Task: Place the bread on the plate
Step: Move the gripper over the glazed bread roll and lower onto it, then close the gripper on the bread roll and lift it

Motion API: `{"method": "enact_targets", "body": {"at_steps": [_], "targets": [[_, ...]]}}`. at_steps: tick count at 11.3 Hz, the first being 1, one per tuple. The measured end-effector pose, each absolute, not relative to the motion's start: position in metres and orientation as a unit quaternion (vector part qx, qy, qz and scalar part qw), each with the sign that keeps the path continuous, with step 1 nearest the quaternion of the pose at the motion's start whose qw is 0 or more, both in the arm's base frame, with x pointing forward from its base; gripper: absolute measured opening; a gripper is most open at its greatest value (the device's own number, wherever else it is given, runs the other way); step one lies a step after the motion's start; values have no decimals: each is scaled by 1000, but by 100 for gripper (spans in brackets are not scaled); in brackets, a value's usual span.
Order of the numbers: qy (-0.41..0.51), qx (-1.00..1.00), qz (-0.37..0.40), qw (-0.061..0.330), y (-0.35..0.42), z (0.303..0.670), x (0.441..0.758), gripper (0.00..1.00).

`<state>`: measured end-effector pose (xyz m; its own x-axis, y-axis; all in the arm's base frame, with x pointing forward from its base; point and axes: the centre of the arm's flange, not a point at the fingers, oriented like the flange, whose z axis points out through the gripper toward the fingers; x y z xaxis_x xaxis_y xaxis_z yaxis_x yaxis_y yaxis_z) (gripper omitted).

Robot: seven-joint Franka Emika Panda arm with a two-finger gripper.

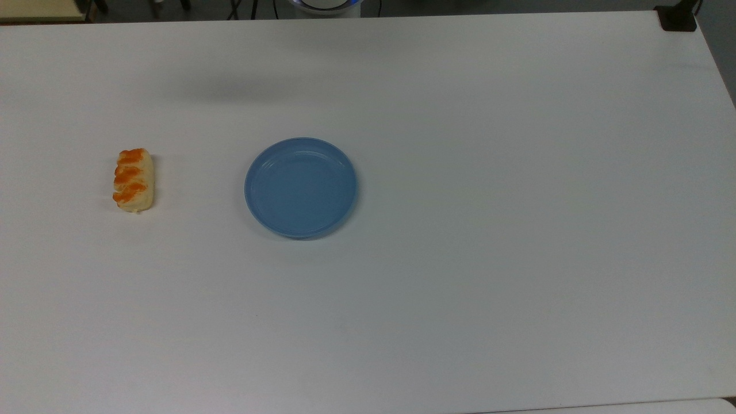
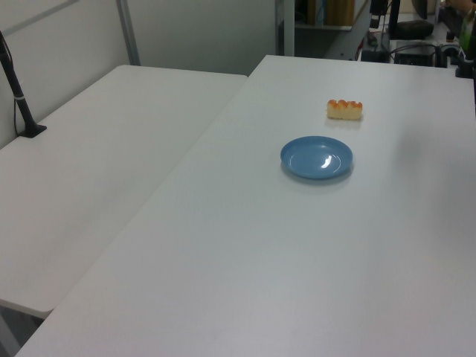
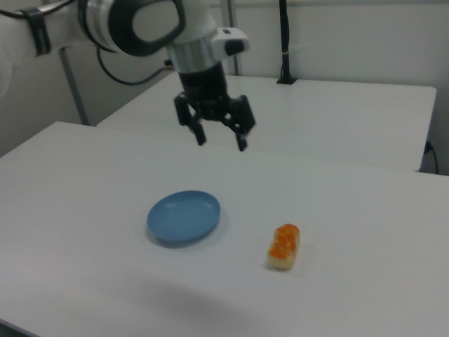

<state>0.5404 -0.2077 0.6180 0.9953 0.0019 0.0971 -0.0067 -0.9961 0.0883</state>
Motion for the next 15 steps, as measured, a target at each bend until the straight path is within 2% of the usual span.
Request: {"method": "enact_targets", "body": {"at_steps": [2, 5, 7, 10, 15], "targets": [[-14, 997, 57, 55, -248, 579, 554, 100], [-23, 995, 61, 70, -280, 471, 584, 100], [-20, 996, 50, 71, -292, 419, 591, 100], [-18, 997, 45, 67, -301, 382, 593, 100], [-63, 995, 76, 8, -292, 330, 598, 96]]}}
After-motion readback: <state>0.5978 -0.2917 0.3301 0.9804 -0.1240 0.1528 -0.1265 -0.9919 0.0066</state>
